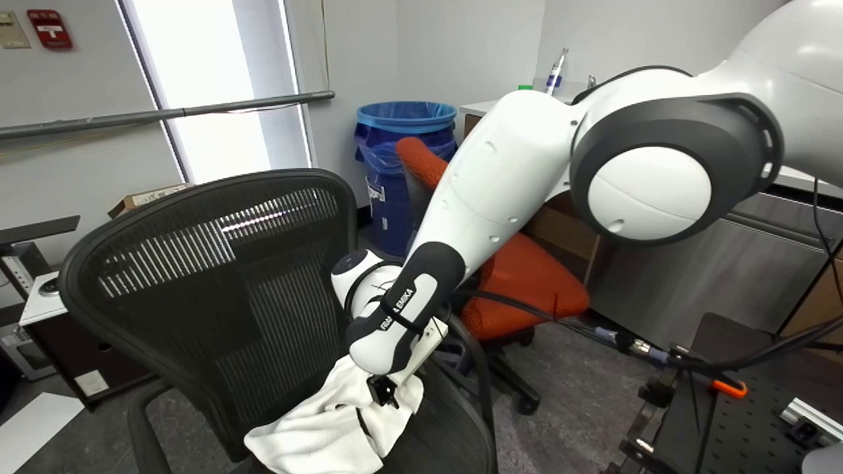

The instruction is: Pick up the white cloth and put it on the orange chair

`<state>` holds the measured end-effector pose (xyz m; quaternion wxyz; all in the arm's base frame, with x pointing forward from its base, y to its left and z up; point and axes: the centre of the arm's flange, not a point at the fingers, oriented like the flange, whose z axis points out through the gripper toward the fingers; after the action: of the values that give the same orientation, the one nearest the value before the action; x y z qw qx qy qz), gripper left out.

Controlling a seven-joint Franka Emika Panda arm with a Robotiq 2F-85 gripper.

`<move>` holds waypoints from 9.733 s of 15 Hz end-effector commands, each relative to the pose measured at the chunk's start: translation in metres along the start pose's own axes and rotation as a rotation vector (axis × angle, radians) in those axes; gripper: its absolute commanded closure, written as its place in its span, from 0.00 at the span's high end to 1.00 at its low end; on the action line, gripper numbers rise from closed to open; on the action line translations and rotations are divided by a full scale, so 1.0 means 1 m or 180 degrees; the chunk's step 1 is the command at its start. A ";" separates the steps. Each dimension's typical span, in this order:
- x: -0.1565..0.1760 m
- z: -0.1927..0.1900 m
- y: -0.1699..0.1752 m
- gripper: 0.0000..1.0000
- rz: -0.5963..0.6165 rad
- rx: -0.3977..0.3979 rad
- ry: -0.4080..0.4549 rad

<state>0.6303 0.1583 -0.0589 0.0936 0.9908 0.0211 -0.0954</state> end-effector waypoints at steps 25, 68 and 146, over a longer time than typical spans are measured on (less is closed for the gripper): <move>0.086 -0.007 0.002 0.00 0.0371 0.0086 0.1003; 0.123 -0.402 0.159 0.00 0.1215 0.0001 0.2266; 0.083 -0.433 0.336 1.00 0.0632 0.0135 0.1965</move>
<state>0.7985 -0.0807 0.3977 0.0668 0.9564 -0.1036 0.2647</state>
